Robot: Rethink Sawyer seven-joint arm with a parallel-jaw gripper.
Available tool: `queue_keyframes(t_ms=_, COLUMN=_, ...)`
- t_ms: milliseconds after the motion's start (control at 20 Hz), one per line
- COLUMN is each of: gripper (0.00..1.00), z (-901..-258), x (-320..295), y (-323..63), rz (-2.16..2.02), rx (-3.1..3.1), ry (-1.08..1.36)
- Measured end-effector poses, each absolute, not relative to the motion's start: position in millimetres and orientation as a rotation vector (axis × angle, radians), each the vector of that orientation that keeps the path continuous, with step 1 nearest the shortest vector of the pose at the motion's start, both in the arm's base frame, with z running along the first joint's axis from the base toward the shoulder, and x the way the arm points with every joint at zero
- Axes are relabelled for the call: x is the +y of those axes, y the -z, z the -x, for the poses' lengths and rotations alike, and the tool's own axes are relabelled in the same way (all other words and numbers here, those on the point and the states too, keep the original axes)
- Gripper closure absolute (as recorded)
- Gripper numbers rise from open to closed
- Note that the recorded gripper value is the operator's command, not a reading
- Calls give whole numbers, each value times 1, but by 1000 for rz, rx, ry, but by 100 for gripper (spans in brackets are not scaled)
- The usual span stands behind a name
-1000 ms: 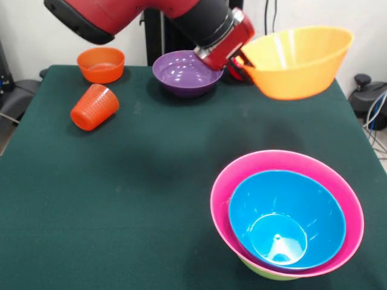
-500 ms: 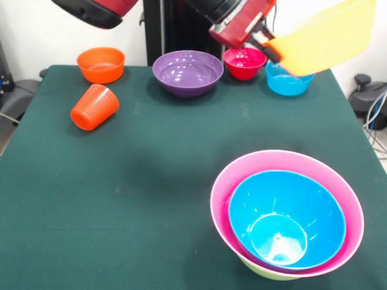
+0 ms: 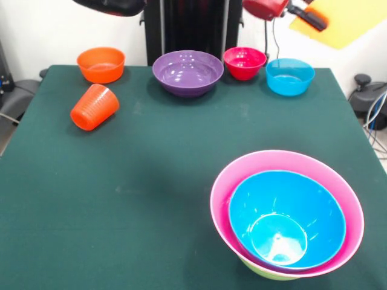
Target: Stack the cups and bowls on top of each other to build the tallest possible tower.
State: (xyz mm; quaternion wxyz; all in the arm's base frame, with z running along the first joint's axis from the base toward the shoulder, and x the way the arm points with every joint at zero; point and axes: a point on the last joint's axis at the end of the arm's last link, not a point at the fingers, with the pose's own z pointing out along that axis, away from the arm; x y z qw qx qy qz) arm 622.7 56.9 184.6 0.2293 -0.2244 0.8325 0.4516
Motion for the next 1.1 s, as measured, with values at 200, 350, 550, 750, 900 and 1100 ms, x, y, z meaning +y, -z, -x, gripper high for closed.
queue_keyframes(t_ms=200, gripper=100, z=-636, x=59, y=-198, rz=671, rx=2183, ry=-1235)
queue_keyframes(t_ms=350, gripper=100, z=-647, x=58, y=-206, rz=707, rx=2098, ry=-1221)
queue_keyframes(t_ms=550, gripper=100, z=-663, x=55, y=-213, rz=769, rx=1961, ry=-1177)
queue_keyframes(t_ms=750, gripper=100, z=-676, x=48, y=-208, rz=815, rx=1893, ry=-1114)
queue_keyframes(t_ms=900, gripper=100, z=-684, x=43, y=-206, rz=828, rx=1867, ry=-1082)
queue_keyframes(t_ms=1100, gripper=100, z=-705, x=32, y=-203, rz=833, rx=1841, ry=-1020)
